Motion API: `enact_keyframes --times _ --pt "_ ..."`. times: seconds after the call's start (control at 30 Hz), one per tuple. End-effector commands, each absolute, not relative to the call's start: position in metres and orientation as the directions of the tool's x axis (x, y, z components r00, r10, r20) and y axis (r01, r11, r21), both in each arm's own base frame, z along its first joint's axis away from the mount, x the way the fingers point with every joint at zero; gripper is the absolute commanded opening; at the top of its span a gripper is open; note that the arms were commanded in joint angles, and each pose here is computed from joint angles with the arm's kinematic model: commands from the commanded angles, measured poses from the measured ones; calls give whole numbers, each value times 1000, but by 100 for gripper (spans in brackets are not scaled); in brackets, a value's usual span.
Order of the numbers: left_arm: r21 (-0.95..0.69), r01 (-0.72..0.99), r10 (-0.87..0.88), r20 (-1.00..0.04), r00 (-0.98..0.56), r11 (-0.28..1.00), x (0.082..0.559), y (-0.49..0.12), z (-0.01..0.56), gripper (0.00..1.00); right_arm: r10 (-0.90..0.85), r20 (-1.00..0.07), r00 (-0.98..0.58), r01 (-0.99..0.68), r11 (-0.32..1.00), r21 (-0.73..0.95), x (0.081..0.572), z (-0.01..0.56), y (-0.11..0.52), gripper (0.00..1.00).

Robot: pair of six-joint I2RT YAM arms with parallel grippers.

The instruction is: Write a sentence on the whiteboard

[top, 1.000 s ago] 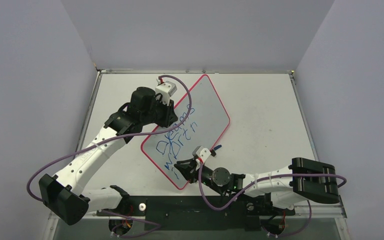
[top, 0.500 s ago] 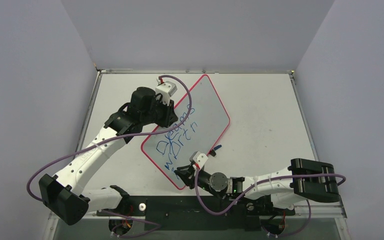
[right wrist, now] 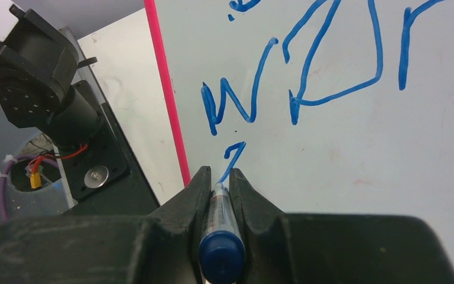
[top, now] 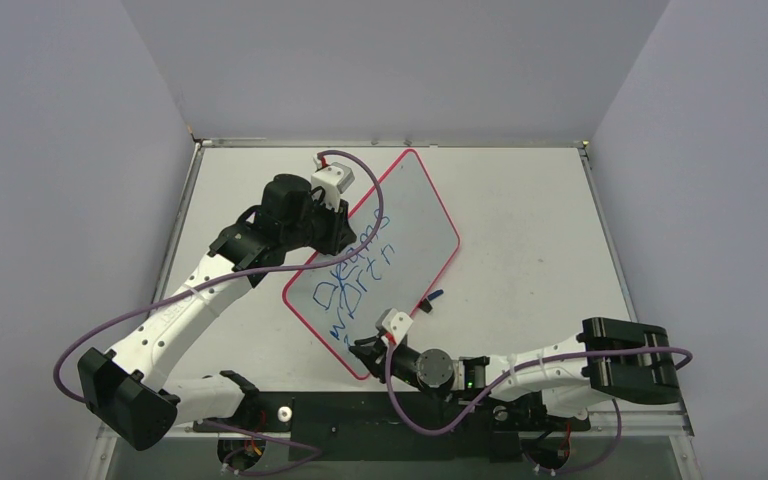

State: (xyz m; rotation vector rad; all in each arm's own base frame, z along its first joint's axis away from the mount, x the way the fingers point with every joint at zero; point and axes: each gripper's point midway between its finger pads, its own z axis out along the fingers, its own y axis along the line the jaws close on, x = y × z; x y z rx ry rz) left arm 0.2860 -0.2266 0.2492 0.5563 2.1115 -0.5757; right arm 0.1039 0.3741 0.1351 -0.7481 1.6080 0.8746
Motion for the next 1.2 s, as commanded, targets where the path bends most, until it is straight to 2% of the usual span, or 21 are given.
enact_keyframes --times 0.0,0.47,1.17 --pt "-71 565 174 -913 -368 822 310 -217 285 0 8 -988 -153 -822 554 132 111 158 373 0" --pt "-73 568 174 -913 -370 820 310 -217 285 0 40 -995 -87 -791 604 93 130 182 357 0" --pt "-71 565 171 -915 -364 822 310 -216 287 0 53 -995 -81 -806 584 97 141 184 375 0"
